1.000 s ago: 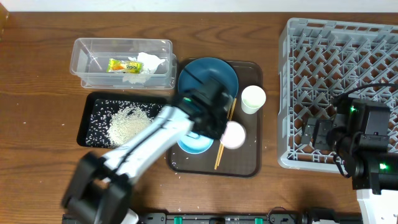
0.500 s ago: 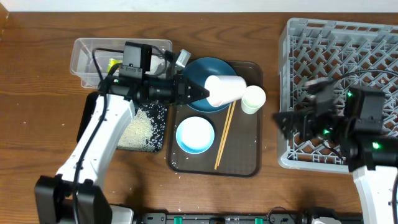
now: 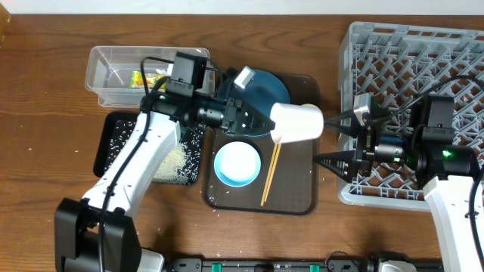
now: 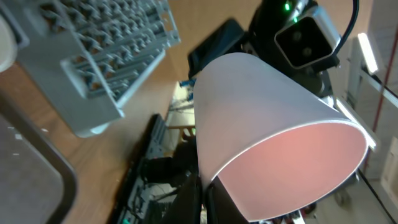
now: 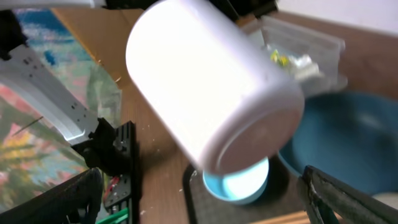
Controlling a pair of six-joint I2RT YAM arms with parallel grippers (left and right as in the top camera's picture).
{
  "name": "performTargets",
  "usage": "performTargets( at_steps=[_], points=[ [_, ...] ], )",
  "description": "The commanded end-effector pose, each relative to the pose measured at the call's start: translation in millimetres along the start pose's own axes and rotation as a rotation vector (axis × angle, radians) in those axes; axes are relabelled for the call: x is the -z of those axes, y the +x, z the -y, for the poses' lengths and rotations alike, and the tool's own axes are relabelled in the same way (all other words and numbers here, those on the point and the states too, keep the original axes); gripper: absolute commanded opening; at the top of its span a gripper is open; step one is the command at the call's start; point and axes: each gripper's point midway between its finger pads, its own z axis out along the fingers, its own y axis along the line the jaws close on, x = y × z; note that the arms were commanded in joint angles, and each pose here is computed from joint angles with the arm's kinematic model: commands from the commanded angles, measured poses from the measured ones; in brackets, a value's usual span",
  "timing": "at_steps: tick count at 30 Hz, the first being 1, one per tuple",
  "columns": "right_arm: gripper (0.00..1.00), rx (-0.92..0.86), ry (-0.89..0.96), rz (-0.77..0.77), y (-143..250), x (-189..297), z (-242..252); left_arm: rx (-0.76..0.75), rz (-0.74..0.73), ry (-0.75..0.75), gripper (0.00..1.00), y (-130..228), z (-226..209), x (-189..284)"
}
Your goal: Sort waste into correct bins and load items into the dishwasher rack
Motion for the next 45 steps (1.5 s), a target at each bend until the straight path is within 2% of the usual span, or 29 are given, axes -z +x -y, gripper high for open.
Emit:
performTargets(
  at_steps=[1, 16, 19, 24, 29, 30, 31, 33, 36, 40, 44, 45],
  points=[
    [0.99, 0.099, -0.055, 0.045, -14.1, 0.5, -9.1, -0.011, -0.032, 0.056, 0.06, 3.2, 11.7, -4.7],
    [0.99, 0.209, -0.131, 0.070, -24.4, -9.4, -21.2, -0.026, -0.106, 0.102, 0.06, 17.5, 22.7, -25.3],
    [0.96, 0.224, -0.147, 0.066, -24.6, -13.1, -25.0, -0.031, -0.109, 0.103, 0.06, 17.9, 23.2, -26.6],
    [0.76, 0.223, -0.153, 0.063, -24.1, -14.5, -26.3, -0.032, -0.109, 0.103, 0.06, 17.9, 23.2, -26.6],
    [0.64, 0.208, -0.133, 0.051, -22.3, -15.1, -22.6, -0.040, -0.103, 0.089, 0.07, 16.3, 21.0, -26.9],
    [0.63, 0.199, -0.125, 0.045, -21.3, -15.3, -21.3, -0.040, -0.093, 0.062, 0.10, 14.7, 16.4, -27.5],
    [0.63, 0.178, -0.110, 0.035, -20.0, -15.6, -18.6, -0.041, -0.078, 0.022, 0.17, 12.0, 9.5, -27.9],
    [0.63, 0.097, -0.044, -0.004, -14.2, -16.6, -6.9, -0.039, -0.045, -0.072, 0.41, 6.6, -7.4, -28.0],
    [0.54, -0.044, 0.169, -0.106, 5.5, -13.3, 28.0, 0.006, 0.032, -0.336, 0.43, -2.0, -53.4, -18.5],
    [0.39, -0.271, 0.571, -0.214, 34.6, 16.6, 83.9, 0.111, 0.103, -0.715, 0.47, 2.4, -112.8, 19.9],
    [0.36, -0.343, 0.841, -0.255, 41.3, 61.7, 105.1, 0.219, 0.120, -0.896, 0.50, 19.3, -133.4, 60.6],
    [0.32, -0.348, 0.914, -0.264, 39.7, 76.8, 109.1, 0.235, 0.118, -0.924, 0.50, 24.2, -134.9, 70.8]
  ],
)
